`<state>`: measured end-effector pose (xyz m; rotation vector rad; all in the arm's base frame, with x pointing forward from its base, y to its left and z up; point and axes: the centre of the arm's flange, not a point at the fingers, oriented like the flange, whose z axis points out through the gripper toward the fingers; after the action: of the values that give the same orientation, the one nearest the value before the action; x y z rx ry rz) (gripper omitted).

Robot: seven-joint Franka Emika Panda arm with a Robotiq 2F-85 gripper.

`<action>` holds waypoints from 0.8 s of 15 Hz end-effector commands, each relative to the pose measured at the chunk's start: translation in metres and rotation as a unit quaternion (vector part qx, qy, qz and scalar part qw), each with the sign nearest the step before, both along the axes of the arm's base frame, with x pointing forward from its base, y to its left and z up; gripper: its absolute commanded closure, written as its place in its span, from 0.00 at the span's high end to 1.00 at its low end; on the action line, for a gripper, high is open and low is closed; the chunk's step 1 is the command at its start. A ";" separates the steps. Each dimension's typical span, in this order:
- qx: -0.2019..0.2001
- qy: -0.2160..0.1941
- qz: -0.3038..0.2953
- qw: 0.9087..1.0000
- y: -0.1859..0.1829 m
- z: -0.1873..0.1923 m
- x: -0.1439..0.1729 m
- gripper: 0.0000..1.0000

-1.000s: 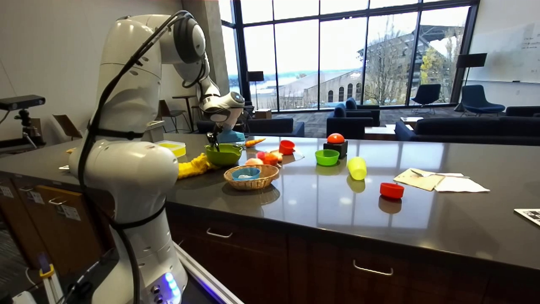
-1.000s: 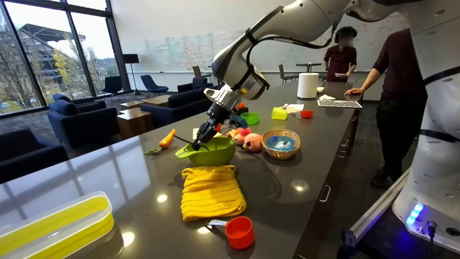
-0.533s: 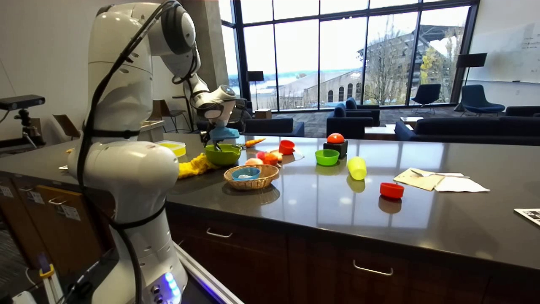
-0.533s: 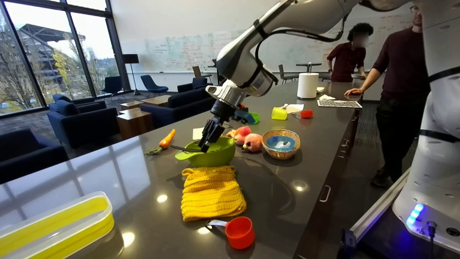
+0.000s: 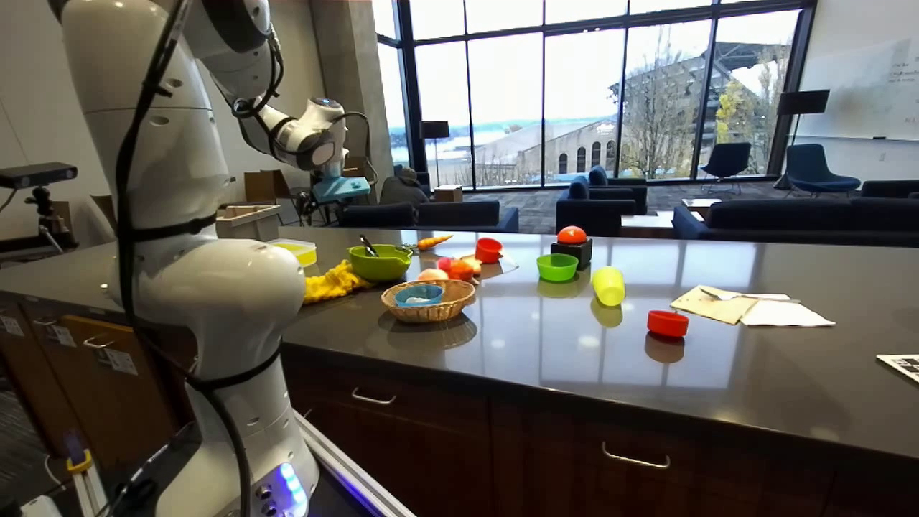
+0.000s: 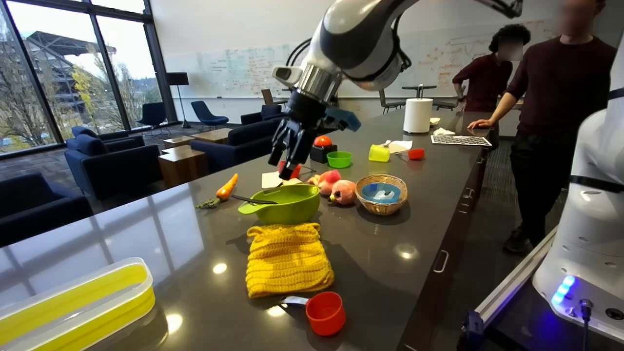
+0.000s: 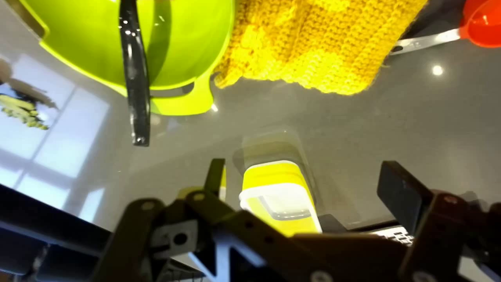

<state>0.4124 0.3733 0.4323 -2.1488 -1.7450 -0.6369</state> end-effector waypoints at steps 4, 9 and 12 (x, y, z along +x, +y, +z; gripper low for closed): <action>-0.048 -0.092 -0.158 0.982 -0.062 0.117 -0.025 1.00; -0.068 -0.108 -0.281 0.951 -0.141 0.126 -0.030 1.00; -0.078 -0.124 -0.344 0.927 -0.180 0.117 -0.027 1.00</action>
<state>0.3959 0.2302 0.5575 -2.8052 -1.2590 -0.9396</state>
